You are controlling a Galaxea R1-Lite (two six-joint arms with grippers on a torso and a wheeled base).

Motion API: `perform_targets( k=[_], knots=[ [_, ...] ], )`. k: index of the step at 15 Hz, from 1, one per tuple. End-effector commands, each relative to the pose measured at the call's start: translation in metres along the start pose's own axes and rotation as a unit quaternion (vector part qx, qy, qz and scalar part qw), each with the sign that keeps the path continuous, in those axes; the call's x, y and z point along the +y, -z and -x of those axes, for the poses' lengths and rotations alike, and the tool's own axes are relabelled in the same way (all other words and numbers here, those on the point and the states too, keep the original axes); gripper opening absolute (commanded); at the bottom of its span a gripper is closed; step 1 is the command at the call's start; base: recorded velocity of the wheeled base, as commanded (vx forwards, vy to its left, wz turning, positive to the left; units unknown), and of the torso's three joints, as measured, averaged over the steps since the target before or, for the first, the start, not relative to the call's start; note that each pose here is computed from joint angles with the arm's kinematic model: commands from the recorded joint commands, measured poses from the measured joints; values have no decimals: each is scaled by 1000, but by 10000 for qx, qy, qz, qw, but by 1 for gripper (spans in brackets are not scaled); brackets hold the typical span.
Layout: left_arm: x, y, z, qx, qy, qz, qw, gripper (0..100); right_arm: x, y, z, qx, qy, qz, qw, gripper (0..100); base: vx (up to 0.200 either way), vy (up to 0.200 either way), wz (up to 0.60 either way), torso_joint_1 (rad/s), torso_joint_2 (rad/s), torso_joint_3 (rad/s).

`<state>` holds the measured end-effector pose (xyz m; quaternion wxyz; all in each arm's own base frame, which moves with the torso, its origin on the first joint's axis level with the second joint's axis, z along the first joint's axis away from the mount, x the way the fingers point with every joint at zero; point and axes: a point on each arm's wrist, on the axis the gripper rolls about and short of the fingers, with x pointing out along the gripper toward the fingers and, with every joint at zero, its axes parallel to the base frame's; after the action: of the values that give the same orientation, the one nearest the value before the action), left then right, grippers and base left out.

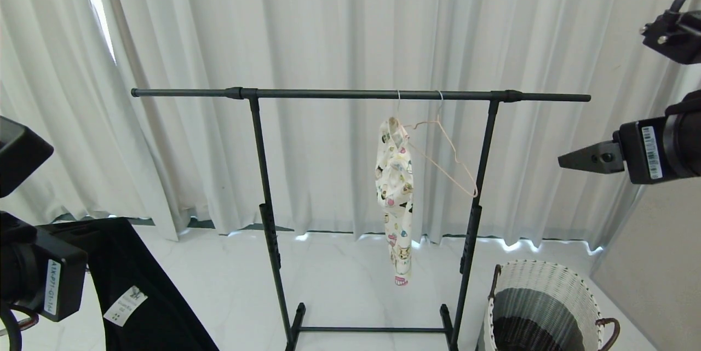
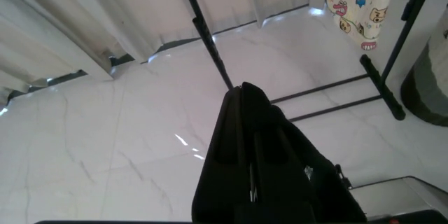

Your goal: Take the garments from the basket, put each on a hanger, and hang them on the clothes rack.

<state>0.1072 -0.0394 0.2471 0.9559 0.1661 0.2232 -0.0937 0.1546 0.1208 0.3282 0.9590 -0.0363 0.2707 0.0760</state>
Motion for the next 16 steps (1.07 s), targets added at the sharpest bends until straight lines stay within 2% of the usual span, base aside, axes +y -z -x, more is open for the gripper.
perform_targets(
  k=[1, 5, 8, 11, 13, 16],
  knots=[
    [0, 0, 0, 8, 0, -9, 10000, 0, 2, 2, -7, 29, -72, 109, 9999, 100, 200, 0, 0, 12, -17, -12],
    [0, 0, -1, 20, 9, -16, 10000, 0, -3, -1, -14, -14, -283, 408, 9988, 100, 200, 0, 0, 5, -7, -4],
    [-1, 0, -1, 22, 31, -25, 10000, 0, -2, -2, -19, -21, -258, 458, 9986, 100, 200, 0, 0, 12, 1, -4],
    [-1, 0, -2, 44, 35, -31, 10000, 0, -4, 3, -29, 159, -224, 514, 9983, 100, 200, 0, 0, 5, -2, -4],
    [-2, 0, -4, 73, 40, -39, 10000, 0, -14, 6, -43, 131, -199, 489, 9985, 100, 200, 0, 0, 2, -2, 2],
    [-2, 1, -5, 101, 53, -46, 9999, 0, -29, 13, -60, 59, -325, 796, 9963, 100, 200, 0, 0, 2, 1, -1]
  ],
)
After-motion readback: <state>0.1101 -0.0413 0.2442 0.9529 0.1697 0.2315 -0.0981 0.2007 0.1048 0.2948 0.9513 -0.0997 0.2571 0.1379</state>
